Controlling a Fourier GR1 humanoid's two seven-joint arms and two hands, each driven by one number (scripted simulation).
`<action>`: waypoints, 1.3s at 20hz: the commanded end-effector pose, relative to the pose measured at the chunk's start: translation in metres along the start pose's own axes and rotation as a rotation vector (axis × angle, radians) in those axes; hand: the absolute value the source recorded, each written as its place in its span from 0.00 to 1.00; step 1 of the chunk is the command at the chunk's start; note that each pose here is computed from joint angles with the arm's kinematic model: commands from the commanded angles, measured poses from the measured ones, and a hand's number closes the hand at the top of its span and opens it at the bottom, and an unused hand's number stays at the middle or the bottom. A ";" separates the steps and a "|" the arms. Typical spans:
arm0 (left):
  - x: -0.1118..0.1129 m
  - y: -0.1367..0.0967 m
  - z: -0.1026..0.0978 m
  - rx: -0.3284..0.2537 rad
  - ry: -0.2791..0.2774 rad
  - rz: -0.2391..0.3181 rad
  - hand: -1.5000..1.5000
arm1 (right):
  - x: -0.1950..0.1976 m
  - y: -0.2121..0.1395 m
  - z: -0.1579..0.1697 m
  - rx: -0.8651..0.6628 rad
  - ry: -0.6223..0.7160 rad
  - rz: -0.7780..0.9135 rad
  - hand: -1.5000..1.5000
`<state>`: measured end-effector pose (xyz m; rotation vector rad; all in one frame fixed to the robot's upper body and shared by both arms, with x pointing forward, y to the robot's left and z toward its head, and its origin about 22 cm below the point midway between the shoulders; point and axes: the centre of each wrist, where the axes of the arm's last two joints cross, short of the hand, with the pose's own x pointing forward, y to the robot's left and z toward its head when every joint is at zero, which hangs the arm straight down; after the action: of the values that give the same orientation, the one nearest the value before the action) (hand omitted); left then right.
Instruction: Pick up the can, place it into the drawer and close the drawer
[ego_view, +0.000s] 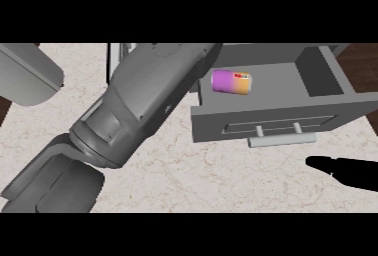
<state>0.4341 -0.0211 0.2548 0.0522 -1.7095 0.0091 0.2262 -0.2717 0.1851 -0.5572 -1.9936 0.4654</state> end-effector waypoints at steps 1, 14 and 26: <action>0.002 0.000 -0.001 -0.008 -0.007 0.006 0.00 | -0.009 0.015 -0.018 0.034 -0.020 0.161 0.00; -0.002 0.008 -0.006 -0.025 -0.018 -0.027 0.00 | -0.061 0.107 -0.057 0.175 -0.016 0.480 0.00; 0.007 0.048 -0.020 0.015 -0.022 0.003 0.00 | -0.124 0.161 -0.088 0.128 0.000 0.592 0.00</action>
<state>0.4475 0.0118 0.2588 0.0557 -1.7252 0.0049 0.3702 -0.2054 0.0637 -1.0301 -1.7732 0.9502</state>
